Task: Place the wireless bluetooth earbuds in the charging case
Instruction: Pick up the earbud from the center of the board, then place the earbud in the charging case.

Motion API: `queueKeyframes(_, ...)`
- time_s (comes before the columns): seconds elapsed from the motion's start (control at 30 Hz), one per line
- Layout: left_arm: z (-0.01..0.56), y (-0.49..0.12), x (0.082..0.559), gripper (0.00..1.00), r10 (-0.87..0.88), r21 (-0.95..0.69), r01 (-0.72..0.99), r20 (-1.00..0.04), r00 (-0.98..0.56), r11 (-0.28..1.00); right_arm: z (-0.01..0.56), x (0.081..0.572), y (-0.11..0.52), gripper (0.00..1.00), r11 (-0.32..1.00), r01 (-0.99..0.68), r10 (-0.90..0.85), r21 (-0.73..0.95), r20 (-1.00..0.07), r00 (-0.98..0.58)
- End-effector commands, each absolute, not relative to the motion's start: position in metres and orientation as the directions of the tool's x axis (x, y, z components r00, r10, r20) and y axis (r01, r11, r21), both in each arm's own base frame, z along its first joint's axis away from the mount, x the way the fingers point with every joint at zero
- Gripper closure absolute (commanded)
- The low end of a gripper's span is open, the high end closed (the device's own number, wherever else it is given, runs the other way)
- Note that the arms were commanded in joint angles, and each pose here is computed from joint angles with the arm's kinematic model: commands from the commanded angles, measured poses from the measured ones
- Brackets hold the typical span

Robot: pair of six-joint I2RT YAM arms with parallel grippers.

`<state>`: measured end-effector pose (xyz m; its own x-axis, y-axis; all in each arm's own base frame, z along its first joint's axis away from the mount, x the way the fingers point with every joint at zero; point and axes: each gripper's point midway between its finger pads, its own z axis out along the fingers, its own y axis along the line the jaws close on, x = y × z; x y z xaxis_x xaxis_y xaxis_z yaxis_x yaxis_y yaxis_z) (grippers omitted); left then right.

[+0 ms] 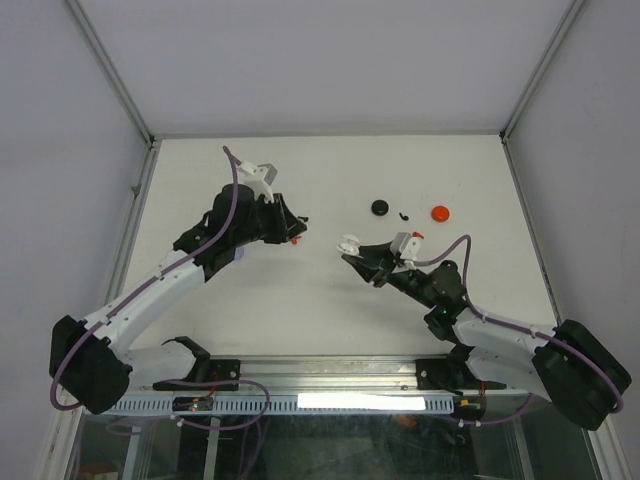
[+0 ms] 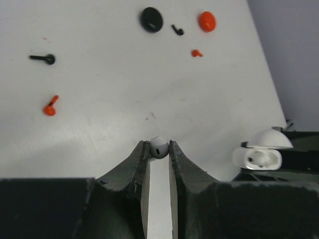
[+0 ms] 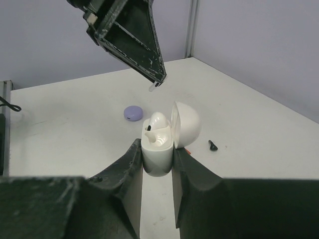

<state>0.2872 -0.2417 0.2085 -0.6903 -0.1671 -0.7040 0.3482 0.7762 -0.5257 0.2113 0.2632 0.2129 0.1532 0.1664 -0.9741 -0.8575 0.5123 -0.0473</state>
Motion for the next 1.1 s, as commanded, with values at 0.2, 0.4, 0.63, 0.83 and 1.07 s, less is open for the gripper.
queueKeyframes(0.2, 0.299, -0.284, 0.241, 0.93, -0.353, -0.624, 0.624, -0.781, -0.515, 0.47, 0.27, 0.214, 0.277, 1.0, 0.491, -0.863, 0.285, -0.118, -0.915, 0.287)
queueKeyframes(0.4, 0.327, -0.294, 0.216, 0.93, -0.402, -0.584, 0.728, -0.801, -0.444, 0.359, 0.273, 0.211, 0.284, 1.0, 0.472, -0.873, 0.296, -0.119, -0.912, 0.285)
queueKeyframes(0.63, 0.347, -0.309, 0.197, 0.93, -0.446, -0.575, 0.78, -0.782, -0.436, 0.246, 0.272, 0.212, 0.287, 1.0, 0.472, -0.874, 0.301, -0.116, -0.91, 0.284)
queueKeyframes(0.83, 0.343, -0.329, 0.192, 0.93, -0.438, -0.595, 0.777, -0.766, -0.471, 0.206, 0.276, 0.212, 0.286, 1.0, 0.477, -0.871, 0.311, -0.119, -0.903, 0.294)
queueKeyframes(1.07, 0.326, -0.333, 0.2, 0.93, -0.456, -0.627, 0.74, -0.748, -0.483, 0.244, 0.279, 0.21, 0.285, 1.0, 0.477, -0.871, 0.323, -0.117, -0.898, 0.298)
